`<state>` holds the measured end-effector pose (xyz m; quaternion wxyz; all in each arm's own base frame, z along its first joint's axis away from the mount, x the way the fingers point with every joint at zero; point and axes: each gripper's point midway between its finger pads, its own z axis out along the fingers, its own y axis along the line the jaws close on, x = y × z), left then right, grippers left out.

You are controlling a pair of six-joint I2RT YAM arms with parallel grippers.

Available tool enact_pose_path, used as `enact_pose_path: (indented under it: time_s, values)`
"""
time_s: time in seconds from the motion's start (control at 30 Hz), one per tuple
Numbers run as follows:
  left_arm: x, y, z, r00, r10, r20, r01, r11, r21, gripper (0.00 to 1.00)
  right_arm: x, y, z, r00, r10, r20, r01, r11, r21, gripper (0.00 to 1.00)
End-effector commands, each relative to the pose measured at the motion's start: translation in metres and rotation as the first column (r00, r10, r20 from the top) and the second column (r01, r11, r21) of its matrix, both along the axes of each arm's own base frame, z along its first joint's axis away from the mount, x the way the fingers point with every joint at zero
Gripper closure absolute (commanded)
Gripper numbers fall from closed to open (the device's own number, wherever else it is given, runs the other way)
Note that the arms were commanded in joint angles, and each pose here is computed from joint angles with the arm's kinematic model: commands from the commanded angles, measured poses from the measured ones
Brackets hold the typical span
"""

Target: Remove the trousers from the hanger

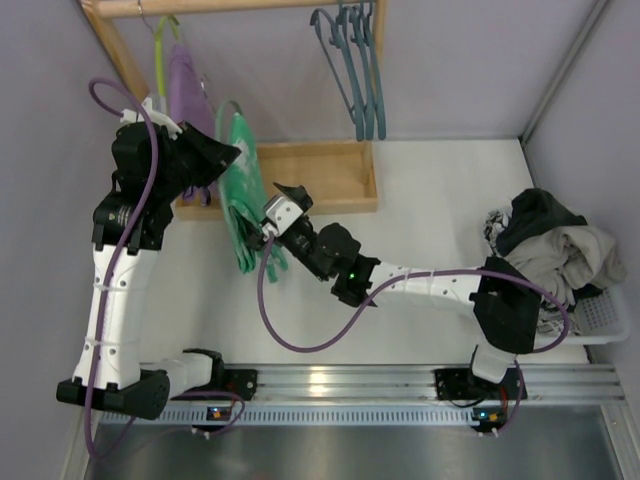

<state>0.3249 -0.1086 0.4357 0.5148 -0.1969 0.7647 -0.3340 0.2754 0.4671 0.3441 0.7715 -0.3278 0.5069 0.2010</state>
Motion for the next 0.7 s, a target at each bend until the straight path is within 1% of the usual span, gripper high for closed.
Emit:
enact_pose_path:
  time_s: [0.0, 0.17, 0.4, 0.67]
  values:
    - [-0.0165, -0.0013, 0.0901, 0.955, -0.009, 0.298, 0.025, 0.998, -0.052, 1.0, -0.0002, -0.0173, 0.0336, 1.0, -0.011, 0.024, 0.009, 0.996, 0.086, 0.05]
    - [-0.016, -0.001, 0.0893, 0.955, -0.008, 0.298, 0.023, 0.999, -0.047, 1.0, -0.003, -0.0195, 0.0373, 1.0, -0.009, 0.017, 0.007, 0.995, 0.096, 0.05]
    - [-0.0148, -0.0022, 0.0873, 0.957, -0.011, 0.29, 0.028, 0.998, -0.053, 1.0, -0.007, -0.0204, 0.0402, 1.0, -0.007, 0.003, 0.006, 0.994, 0.105, 0.01]
    - [-0.0128, -0.0028, 0.0857, 0.958, -0.013, 0.285, 0.029, 0.998, -0.054, 1.0, -0.0072, -0.0187, 0.0354, 1.0, -0.005, -0.02, 0.007, 0.995, 0.104, 0.01]
